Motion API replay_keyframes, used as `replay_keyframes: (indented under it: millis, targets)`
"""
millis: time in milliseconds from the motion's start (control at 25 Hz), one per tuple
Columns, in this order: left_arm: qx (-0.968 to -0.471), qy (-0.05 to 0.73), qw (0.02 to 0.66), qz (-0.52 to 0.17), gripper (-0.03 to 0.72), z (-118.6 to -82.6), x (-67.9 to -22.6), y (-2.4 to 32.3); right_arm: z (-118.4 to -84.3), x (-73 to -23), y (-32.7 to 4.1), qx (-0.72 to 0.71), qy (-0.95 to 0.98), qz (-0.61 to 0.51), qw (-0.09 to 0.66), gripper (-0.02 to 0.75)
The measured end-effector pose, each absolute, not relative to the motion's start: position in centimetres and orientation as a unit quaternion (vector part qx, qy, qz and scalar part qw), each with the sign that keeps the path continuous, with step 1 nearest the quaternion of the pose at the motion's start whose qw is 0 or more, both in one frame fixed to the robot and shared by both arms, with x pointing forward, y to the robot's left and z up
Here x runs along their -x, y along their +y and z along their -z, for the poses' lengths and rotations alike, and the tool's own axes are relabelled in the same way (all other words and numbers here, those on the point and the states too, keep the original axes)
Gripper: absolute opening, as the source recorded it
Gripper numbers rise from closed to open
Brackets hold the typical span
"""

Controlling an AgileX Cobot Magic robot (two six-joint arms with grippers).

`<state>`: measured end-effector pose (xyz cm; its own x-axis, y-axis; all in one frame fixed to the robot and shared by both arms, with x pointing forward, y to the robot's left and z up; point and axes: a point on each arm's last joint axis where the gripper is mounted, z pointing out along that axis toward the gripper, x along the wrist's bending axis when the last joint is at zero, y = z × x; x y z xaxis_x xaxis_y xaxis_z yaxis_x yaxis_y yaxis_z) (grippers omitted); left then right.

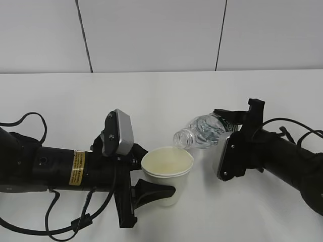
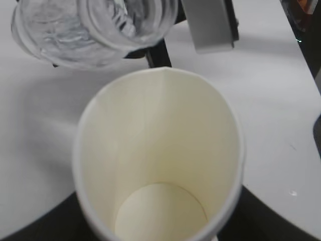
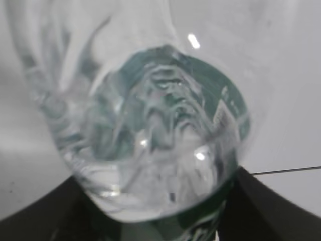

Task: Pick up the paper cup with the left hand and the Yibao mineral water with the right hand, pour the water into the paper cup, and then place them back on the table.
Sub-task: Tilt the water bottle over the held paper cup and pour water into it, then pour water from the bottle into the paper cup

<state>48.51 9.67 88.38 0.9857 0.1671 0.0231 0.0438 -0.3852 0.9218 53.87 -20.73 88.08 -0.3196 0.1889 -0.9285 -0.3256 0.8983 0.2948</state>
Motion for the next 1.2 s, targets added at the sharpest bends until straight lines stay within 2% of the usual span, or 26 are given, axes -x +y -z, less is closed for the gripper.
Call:
replay_keyframes:
  millis: [200, 1200]
  targets:
    - [-0.829, 0.069, 0.552, -0.058, 0.420, -88.4, -48.6, 9.7, -89.5, -53.9, -20.7, 0.049, 0.768, -0.222, 0.599, 0.417]
    - [-0.821, 0.068, 0.563, -0.056, 0.420, -88.6, -48.6, 9.6, -90.2, -54.8, -20.5, 0.114, 0.748, -0.173, 0.631, 0.416]
